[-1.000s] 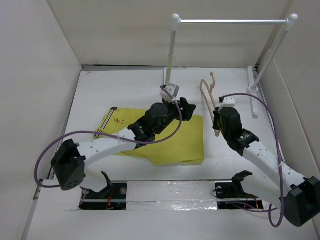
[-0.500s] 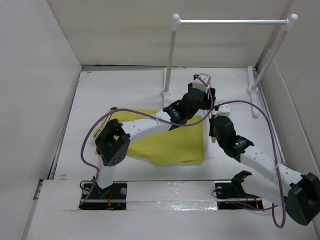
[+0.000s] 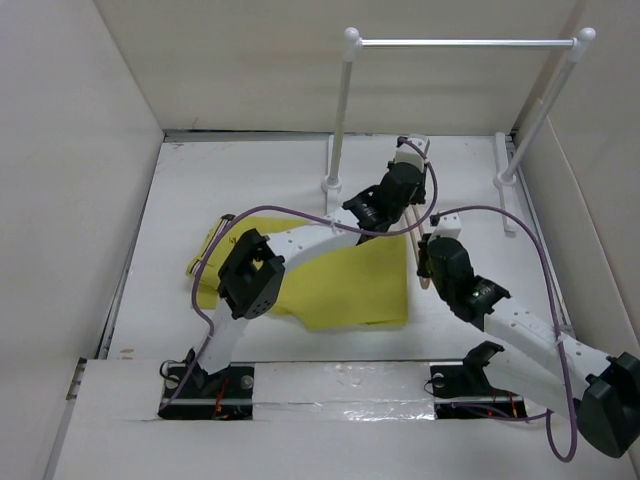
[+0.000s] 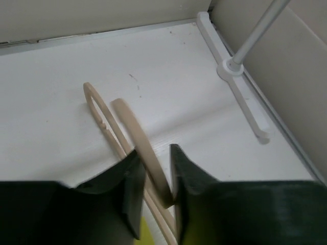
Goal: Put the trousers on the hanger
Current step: Pick up the hanger from the clothesline, then place the trousers on the hanger.
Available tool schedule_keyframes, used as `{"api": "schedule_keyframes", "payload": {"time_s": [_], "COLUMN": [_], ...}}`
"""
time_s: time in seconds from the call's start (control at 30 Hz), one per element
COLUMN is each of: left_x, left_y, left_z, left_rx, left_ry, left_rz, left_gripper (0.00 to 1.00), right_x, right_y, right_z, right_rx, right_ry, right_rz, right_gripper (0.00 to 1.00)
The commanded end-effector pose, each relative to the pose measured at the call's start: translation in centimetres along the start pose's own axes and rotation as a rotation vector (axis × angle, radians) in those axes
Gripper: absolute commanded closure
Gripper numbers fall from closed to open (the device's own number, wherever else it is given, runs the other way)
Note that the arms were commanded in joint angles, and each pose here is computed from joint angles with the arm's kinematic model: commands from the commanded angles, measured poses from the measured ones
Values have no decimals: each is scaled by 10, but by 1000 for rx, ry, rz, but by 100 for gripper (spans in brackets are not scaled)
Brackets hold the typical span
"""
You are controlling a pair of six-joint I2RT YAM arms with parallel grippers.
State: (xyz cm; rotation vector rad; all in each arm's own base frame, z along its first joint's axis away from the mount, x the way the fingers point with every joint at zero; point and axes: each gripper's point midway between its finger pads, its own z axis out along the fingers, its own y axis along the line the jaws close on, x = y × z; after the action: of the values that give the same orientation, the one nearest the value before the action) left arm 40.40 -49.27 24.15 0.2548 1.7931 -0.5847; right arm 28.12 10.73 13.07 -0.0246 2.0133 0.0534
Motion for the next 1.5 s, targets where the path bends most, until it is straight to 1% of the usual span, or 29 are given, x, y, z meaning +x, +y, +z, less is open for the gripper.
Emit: {"api": "schedule_keyframes", "payload": {"time_s": [0.0, 0.03, 0.07, 0.1, 0.13, 0.17, 0.23, 0.27, 0.33, 0.37, 0.4, 0.43, 0.47, 0.5, 0.57, 0.63, 0.73, 0.77, 0.83, 0.87, 0.9, 0.97, 1.03, 1.07, 1.13, 1.17, 1.33, 1.43, 1.47], "left_x": [-18, -16, -15, -13, -13, -8, -12, -6, -14, -9, -11, -12, -15, -13, -15, -12, -4, 5, 7, 17, 17, 32, 30, 51, 59, 73, 86, 90, 90], "left_y": [5, 5, 7, 10, 10, 14, 10, 14, 12, 16, 8, 8, 3, -4, -8, -15, -21, -14, -20, -13, -14, -14, -11, -6, 2, 9, 27, 39, 41], "left_z": [-2, -3, -5, -7, -10, -17, -26, -36, -45, -53, -59, -62, -71, -77, -88, -96, -110, -115, -126, -129, -133, -141, -144, -148, -149, -148, -143, -141, -141], "left_rx": [-8, -4, -7, -14, -12, -8, 26, 32, 61, 64, 91, 99, 122, 137, 160, 194, 225, 212, 232, 216, 213, 194, 168, 145, 111, 89, 18, -33, -42], "left_ry": [-33, -31, -26, -24, -27, -15, -41, -32, -70, -65, -84, -90, -105, -109, -128, -123, -118, -109, -125, -116, -135, -131, -169, -145, -163, -150, -188, -211, -216], "left_rz": [-10, -15, -17, -18, -32, -36, -99, -115, -171, -206, -233, -255, -289, -301, -357, -406, -494, -513, -605, -624, -651, -683, -704, -703, -717, -707, -679, -635, -626], "left_gripper": [84, 94, 100, 100, 100, 100, 100, 100, 100, 100, 100, 100, 100, 100, 100, 100, 100, 100, 100, 100, 100, 100, 100, 100, 100, 100, 100, 100, 100], "right_x": [-6, -6, -6, -6, -6, -6, -8, -8, -13, -16, -13, -22, -30, -32, -49, -56, -56, -55, -44, -41, -36, -29, -19, -17, -11, 1, 24, 38, 39], "right_y": [0, -1, -1, -1, -1, 0, 2, 3, 9, 7, 6, 9, 7, 9, 11, 9, 11, 15, 20, 19, 22, 21, 18, 19, 22, 22, 33, 31, 31], "right_z": [-4, -4, -5, -6, -7, -9, -17, -19, -28, -31, -35, -42, -50, -56, -70, -76, -77, -76, -68, -65, -62, -57, -53, -54, -50, -47, -31, -16, -12], "right_rx": [4, 8, 5, 3, -3, -7, -38, -53, -106, -113, -120, -144, -156, -185, -230, -244, -273, -293, -318, -315, -330, -330, -319, -329, -350, -352, -410, -393, -399], "right_ry": [-30, -31, -33, -35, -33, -31, -25, -27, -43, -45, -25, -35, -56, -52, -100, -111, -102, -102, -62, -47, -36, -12, -2, -6, -12, 13, 57, 117, 118], "right_rz": [33, 39, 42, 44, 45, 50, 61, 63, 71, 76, 68, 75, 85, 62, 58, 55, 49, 43, 40, 44, 42, 54, 64, 72, 86, 86, 95, 80, 80], "right_gripper": [100, 100, 100, 100, 97, 87, 70, 52, 40, 31, 28, 25, 19, 16, 12, 14, 36, 61, 83, 95, 98, 100, 100, 100, 100, 100, 100, 92, 87]}}
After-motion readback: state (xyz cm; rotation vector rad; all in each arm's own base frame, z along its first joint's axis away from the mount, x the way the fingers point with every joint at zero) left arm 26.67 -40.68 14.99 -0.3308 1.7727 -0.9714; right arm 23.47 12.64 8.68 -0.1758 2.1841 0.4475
